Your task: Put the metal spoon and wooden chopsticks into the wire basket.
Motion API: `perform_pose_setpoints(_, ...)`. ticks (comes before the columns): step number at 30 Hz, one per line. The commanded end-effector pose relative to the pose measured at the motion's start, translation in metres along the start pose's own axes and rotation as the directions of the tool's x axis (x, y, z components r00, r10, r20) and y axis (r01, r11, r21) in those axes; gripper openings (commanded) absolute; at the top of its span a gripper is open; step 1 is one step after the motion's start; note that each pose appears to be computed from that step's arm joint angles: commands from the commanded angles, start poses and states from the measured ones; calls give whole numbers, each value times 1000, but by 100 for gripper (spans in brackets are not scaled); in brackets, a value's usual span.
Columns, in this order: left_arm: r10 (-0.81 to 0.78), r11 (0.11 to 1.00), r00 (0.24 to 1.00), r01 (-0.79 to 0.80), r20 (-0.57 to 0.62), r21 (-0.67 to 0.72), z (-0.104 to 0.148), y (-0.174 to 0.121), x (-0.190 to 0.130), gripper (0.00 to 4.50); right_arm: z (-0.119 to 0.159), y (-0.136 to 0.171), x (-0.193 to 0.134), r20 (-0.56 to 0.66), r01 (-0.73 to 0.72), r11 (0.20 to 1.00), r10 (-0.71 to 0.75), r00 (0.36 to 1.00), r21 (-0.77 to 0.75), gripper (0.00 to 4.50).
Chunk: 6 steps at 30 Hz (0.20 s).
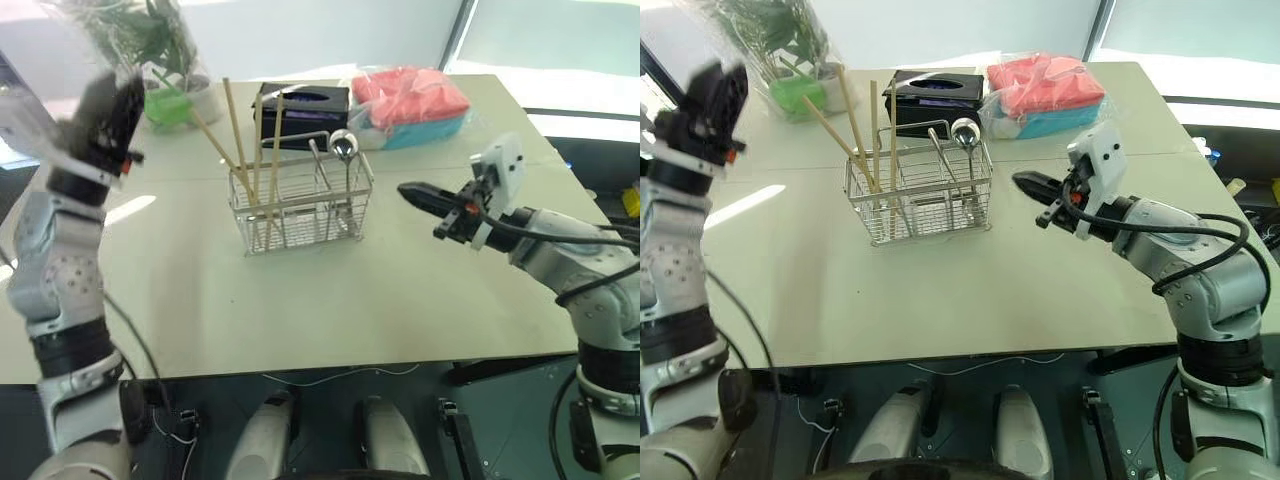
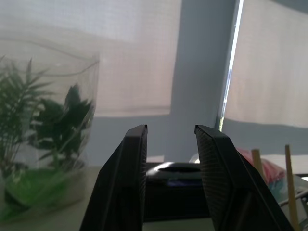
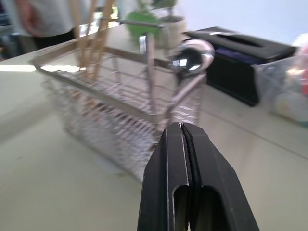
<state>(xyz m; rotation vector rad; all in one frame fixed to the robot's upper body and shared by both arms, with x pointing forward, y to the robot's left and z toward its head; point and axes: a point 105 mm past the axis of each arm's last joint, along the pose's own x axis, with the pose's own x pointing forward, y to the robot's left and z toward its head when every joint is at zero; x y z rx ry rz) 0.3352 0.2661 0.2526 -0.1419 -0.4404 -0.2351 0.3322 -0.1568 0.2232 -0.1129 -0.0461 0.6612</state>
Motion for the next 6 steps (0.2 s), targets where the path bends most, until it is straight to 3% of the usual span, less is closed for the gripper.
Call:
perform_pose_setpoints(1, 93, 993, 996, -91, -18, 69, -2, 8, -19, 6, -6, -18, 1, 63, 125, 992, -122, 990, -29, 0)
perform_pose_setpoints(6, 193, 978, 973, -180, -124, 107, -39, 10, -46, 6, -36, -23, 3, 56, 187, 982, -187, 981, -4, 0)
